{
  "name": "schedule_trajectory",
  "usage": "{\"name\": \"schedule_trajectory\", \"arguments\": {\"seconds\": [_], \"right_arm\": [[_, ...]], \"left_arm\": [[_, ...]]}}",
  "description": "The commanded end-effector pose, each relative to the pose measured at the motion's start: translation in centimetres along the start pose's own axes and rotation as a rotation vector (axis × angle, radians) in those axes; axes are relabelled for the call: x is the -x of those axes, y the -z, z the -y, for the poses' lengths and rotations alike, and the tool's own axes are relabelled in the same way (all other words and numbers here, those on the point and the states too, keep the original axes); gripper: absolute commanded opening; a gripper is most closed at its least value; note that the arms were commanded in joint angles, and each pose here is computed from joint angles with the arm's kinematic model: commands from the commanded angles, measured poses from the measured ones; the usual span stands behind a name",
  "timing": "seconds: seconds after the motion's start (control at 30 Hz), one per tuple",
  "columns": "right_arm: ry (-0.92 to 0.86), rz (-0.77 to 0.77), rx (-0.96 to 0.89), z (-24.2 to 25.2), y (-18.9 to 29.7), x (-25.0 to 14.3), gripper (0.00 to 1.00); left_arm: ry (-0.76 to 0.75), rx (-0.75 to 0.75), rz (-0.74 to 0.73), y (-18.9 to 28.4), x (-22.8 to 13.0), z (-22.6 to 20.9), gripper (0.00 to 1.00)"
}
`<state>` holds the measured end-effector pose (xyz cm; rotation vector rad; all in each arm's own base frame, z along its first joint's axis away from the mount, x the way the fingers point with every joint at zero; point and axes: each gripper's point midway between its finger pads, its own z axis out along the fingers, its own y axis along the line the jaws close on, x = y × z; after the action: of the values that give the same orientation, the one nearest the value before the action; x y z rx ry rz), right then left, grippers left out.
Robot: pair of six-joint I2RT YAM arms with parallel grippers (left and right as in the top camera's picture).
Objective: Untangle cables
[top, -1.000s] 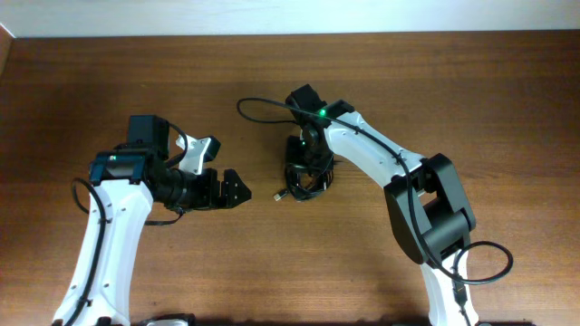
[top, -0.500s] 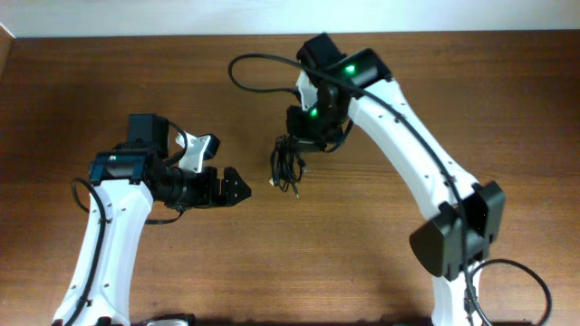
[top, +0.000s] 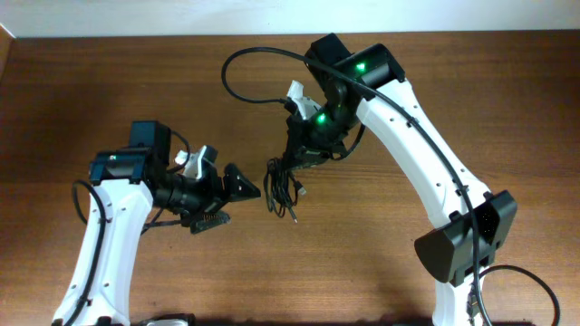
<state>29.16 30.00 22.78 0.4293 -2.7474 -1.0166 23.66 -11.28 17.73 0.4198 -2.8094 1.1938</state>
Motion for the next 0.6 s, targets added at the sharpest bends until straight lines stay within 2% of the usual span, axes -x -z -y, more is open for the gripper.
{"name": "schedule_trajectory", "arguments": {"seconds": [0.0, 0.1, 0.33, 0.4, 0.5, 0.53, 0.57], "right_arm": [[0.106, 0.009, 0.036, -1.9, 0.6, -0.8, 0.04], [0.124, -0.008, 0.036, -2.6, 0.0, -1.3, 0.04], [0.127, -0.032, 0.138, -4.3, 0.2, -1.9, 0.04], [0.132, -0.028, 0.143, -4.6, 0.4, -2.1, 0.04], [0.142, -0.019, 0.145, -4.9, 0.9, -2.3, 0.04], [0.150, -0.010, 0.147, -5.1, 1.3, -2.6, 0.04], [0.151, -0.010, 0.148, -5.3, 1.5, -2.8, 0.04]], "left_arm": [[-0.058, -0.075, 0.009, 0.3, 0.4, 1.5, 0.99], [-0.109, -0.028, 0.074, 0.3, 2.1, 0.9, 0.99], [-0.114, 0.060, 0.090, 0.1, 2.4, -0.4, 0.99], [-0.129, 0.062, 0.075, -0.4, 2.0, -0.1, 0.91], [-0.165, 0.063, 0.054, -1.1, 1.5, 0.6, 0.70], [-0.191, 0.061, 0.053, -1.5, 1.5, 1.0, 0.57], [-0.198, 0.060, 0.054, -1.5, 1.6, 1.1, 0.51]]}}
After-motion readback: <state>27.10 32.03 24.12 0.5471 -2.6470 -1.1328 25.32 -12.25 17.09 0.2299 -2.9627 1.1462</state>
